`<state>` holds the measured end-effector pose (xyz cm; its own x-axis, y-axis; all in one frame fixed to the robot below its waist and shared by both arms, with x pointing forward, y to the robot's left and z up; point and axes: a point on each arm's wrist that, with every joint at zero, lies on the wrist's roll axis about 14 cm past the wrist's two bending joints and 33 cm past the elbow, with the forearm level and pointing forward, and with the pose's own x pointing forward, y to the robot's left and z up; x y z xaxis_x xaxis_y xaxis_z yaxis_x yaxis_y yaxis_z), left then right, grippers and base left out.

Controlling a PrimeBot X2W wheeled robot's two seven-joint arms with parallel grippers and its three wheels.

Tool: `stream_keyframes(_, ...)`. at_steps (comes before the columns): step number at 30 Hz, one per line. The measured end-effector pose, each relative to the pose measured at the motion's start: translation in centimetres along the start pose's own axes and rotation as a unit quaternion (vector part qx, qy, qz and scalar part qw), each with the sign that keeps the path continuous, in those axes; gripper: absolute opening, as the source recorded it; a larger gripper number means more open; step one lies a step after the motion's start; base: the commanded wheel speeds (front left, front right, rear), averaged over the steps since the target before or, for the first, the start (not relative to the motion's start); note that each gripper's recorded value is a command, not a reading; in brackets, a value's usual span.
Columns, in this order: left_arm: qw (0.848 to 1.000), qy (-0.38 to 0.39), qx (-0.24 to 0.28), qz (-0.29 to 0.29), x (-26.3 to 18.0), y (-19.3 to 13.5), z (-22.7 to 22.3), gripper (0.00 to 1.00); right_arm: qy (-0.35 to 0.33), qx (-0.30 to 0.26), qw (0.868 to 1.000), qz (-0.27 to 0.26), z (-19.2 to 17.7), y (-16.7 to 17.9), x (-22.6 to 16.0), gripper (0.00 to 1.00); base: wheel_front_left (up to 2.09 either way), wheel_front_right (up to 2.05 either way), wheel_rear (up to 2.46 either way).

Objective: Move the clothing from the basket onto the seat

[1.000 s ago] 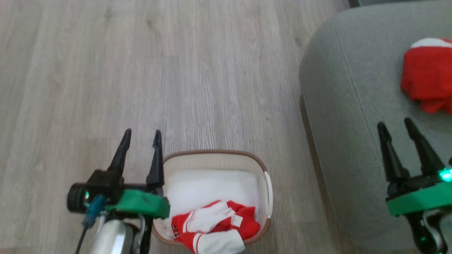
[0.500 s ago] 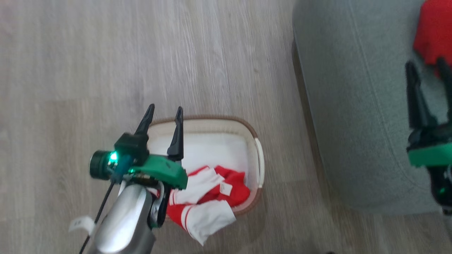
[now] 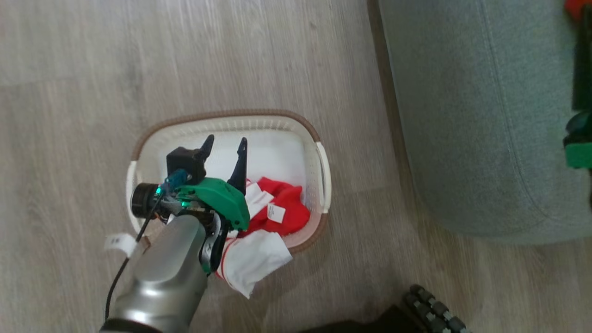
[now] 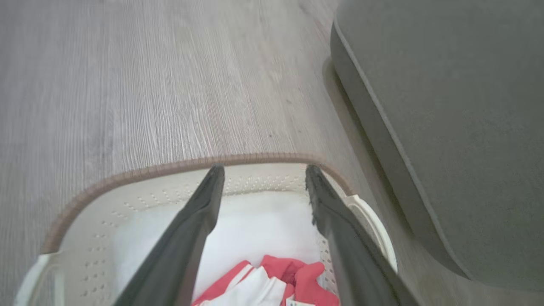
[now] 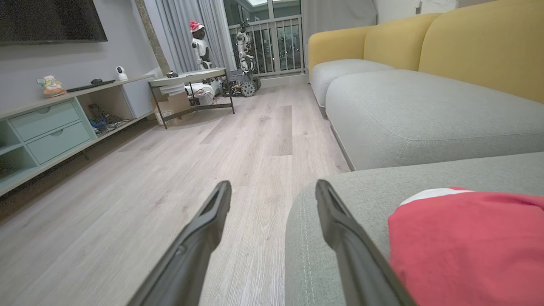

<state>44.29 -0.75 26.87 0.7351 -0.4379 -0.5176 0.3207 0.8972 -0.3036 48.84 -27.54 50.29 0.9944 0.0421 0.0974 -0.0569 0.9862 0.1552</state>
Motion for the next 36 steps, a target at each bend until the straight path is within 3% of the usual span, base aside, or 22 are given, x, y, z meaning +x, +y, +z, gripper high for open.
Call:
stream_keyframes(13,0.988,0.15,-0.023,0.007,2.4,1.4,-8.7,1.0,0.003,-0.026,1.0,-0.007,-1.4,-1.9,2.5,1.0,0.0,0.0,0.0)
stream_keyframes(21,0.962,0.269,-0.038,0.007,2.6,1.8,-14.3,1.0,0.0,-0.053,0.999,-0.009,-1.9,-3.3,3.8,1.0,0.0,0.0,0.0)
stream_keyframes(27,0.931,0.364,-0.039,0.006,1.4,1.7,-18.5,1.0,0.013,-0.062,0.998,-0.009,-3.1,-3.6,4.0,1.0,0.0,0.0,0.0)
stream_keyframes(36,0.906,0.422,-0.02,0.003,1.8,1.5,-21.4,1.0,0.027,-0.077,0.997,-0.013,-4.4,-4.3,4.2,1.0,0.0,0.0,0.0)
